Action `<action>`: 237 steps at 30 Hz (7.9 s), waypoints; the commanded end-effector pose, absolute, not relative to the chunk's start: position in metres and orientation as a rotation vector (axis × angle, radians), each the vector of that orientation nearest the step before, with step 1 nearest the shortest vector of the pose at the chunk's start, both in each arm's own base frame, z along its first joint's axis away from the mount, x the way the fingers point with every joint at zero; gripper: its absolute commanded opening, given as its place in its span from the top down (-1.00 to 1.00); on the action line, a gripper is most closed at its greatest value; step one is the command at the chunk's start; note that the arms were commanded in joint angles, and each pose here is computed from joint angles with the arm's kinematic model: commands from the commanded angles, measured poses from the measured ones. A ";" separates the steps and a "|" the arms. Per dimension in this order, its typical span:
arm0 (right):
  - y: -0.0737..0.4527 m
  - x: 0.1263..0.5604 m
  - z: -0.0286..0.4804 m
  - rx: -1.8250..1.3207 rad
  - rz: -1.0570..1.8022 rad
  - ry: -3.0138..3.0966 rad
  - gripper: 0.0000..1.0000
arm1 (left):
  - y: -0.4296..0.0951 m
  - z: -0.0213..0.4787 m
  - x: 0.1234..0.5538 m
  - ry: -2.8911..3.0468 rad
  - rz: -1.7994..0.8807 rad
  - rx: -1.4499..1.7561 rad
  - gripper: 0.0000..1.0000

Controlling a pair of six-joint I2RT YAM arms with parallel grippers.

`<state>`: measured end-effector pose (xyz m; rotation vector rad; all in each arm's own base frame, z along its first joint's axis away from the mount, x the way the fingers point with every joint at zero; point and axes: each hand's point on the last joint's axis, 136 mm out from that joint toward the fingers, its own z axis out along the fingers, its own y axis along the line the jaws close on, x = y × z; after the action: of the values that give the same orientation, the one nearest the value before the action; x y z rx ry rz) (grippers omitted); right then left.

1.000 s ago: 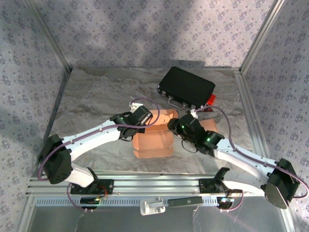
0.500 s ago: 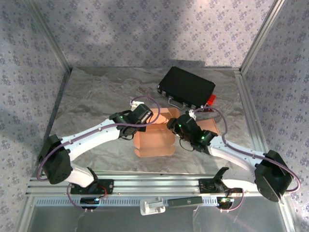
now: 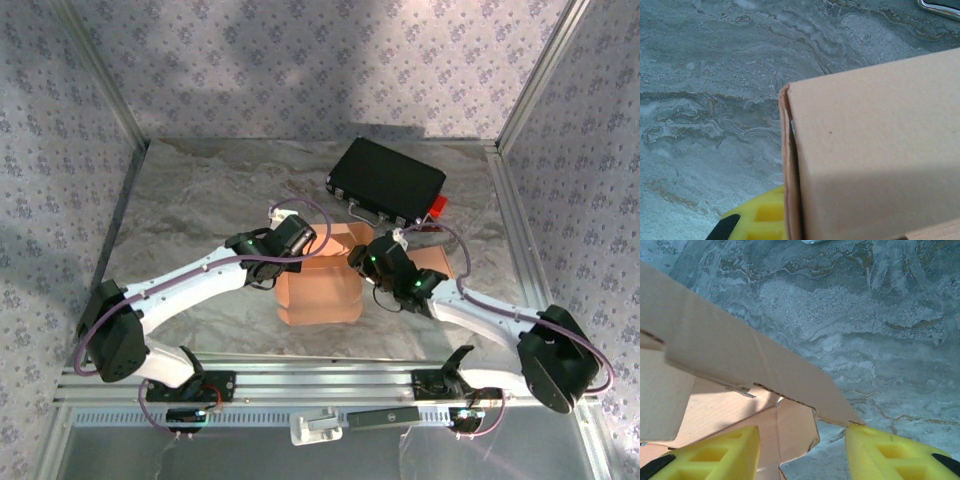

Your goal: Fold the paper box

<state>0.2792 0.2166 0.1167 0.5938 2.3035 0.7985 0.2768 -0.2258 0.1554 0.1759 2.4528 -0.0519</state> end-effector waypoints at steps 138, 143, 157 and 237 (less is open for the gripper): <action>0.258 0.336 0.240 -0.586 0.598 2.195 0.55 | -0.242 0.212 0.348 2.382 -0.800 0.554 1.00; 0.256 0.343 0.231 -0.521 0.386 2.224 0.79 | -0.243 0.212 0.346 2.385 -0.787 0.556 1.00; 0.263 0.348 0.218 -0.476 0.249 2.241 0.72 | -0.242 0.212 0.342 2.398 -0.756 0.563 1.00; 0.233 0.346 0.261 -0.219 0.051 2.248 -0.02 | -0.245 0.202 0.351 2.482 -0.634 0.418 1.00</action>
<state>0.3522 0.2323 0.2635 -0.1958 2.2270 -0.0354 0.3503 -0.2405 0.1928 0.4124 2.4893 -0.6154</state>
